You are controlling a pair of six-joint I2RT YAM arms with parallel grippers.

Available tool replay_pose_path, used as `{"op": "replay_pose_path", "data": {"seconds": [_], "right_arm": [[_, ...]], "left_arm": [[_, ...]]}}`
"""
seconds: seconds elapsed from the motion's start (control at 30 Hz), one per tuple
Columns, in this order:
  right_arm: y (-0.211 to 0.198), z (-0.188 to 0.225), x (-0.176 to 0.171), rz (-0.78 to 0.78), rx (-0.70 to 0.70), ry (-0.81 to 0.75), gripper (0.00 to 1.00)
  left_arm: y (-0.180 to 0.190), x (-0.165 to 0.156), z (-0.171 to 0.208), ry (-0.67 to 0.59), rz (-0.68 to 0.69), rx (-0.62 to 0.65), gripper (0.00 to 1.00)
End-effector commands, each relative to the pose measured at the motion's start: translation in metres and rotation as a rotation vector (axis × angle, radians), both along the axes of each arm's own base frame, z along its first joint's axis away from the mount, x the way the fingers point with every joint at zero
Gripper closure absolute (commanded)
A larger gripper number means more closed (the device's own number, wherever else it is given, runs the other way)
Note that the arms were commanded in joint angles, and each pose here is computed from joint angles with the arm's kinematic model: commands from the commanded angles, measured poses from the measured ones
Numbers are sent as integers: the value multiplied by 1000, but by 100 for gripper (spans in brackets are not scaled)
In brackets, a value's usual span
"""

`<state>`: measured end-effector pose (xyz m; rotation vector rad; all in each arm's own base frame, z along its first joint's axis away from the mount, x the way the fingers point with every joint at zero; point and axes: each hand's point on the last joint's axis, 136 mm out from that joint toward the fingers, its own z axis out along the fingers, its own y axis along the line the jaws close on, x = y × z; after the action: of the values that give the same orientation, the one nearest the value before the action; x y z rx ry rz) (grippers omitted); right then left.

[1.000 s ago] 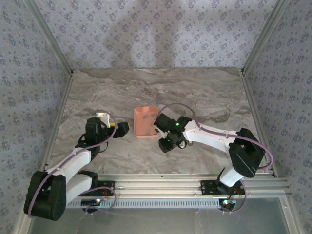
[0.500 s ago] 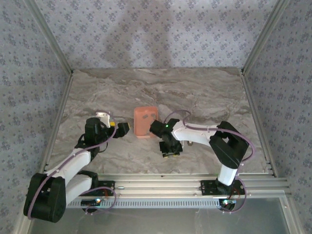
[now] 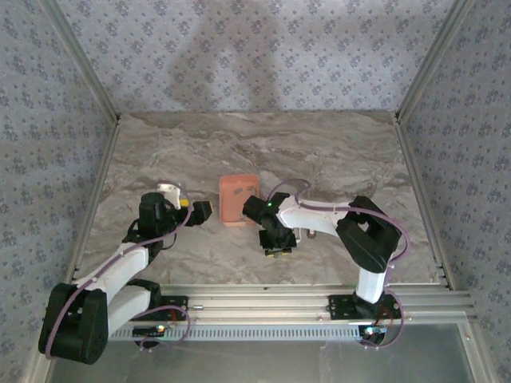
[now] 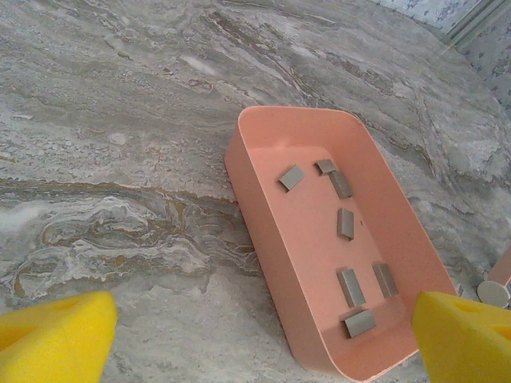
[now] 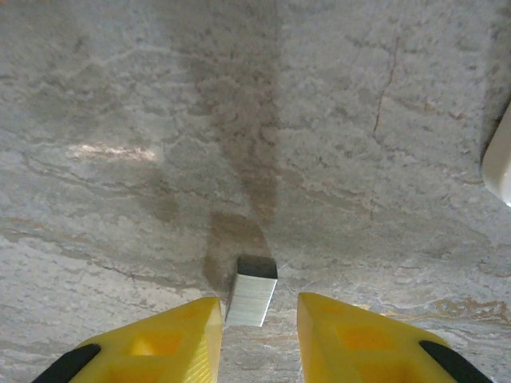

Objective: Load the staples into the stapler

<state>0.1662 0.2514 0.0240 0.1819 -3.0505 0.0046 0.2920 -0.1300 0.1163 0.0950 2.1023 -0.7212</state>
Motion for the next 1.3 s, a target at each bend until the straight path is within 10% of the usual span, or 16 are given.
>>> {"op": "replay_pose_path", "data": {"seconds": [0.0, 1.27], "right_arm": [[-4, -3, 1, -21, -44, 6, 70], [-4, -14, 13, 12, -61, 3, 77]], "left_arm": [[-6, 2, 9, -33, -33, 1, 5], [-6, 3, 8, -24, -39, 8, 5]]}}
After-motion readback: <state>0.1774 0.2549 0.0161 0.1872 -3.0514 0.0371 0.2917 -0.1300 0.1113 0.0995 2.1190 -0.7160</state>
